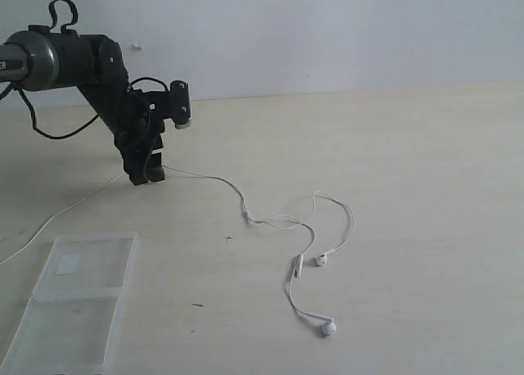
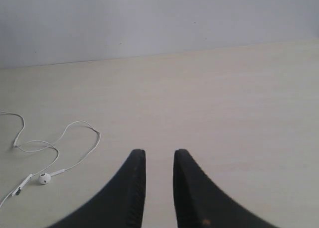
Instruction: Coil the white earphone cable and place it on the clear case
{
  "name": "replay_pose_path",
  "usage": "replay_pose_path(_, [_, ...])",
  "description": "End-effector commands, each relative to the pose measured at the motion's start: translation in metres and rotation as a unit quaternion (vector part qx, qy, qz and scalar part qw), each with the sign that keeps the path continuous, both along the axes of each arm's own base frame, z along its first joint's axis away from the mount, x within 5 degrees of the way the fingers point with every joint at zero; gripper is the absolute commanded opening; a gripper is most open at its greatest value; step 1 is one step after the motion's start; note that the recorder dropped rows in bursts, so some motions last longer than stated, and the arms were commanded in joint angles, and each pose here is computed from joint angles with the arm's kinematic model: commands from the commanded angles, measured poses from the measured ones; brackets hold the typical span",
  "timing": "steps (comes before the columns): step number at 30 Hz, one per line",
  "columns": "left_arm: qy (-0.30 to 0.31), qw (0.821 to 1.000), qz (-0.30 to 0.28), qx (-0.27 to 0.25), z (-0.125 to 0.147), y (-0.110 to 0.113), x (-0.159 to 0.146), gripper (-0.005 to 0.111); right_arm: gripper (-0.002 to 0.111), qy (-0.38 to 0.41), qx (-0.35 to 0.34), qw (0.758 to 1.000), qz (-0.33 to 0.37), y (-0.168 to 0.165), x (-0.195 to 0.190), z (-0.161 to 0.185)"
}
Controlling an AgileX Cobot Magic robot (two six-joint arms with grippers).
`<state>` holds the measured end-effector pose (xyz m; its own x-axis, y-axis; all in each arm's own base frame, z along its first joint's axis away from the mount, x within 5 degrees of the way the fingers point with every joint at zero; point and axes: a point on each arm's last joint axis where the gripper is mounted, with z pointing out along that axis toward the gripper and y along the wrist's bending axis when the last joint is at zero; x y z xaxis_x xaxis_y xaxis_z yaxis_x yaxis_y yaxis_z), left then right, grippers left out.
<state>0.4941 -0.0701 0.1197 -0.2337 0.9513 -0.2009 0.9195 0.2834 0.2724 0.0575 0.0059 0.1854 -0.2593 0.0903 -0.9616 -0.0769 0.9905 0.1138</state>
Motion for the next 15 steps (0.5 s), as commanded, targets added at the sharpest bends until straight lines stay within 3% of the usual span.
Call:
replay_pose_path(1, [0.009,1.000,0.001,-0.001,-0.0116,-0.0015,0.0003,0.064,0.021,-0.005,0.000,1.000,-0.002,-0.0003,-0.0002,-0.0005])
replay_pose_path(9, [0.013,1.000,0.001,0.000,-0.0161,-0.0014,0.0002,0.060,0.021,-0.005,0.000,1.000,-0.002,-0.0003,-0.0002,-0.0005])
replay_pose_path(11, [0.027,1.000,0.000,0.001,-0.0168,-0.0013,-0.0022,0.051,0.021,-0.005,0.000,1.000,-0.002,-0.0003,-0.0002,-0.0005])
replay_pose_path(15, [0.052,0.999,-0.003,0.003,-0.0179,-0.0011,-0.0066,0.019,0.021,-0.005,0.000,1.000,-0.002,-0.0003,-0.0002,-0.0005])
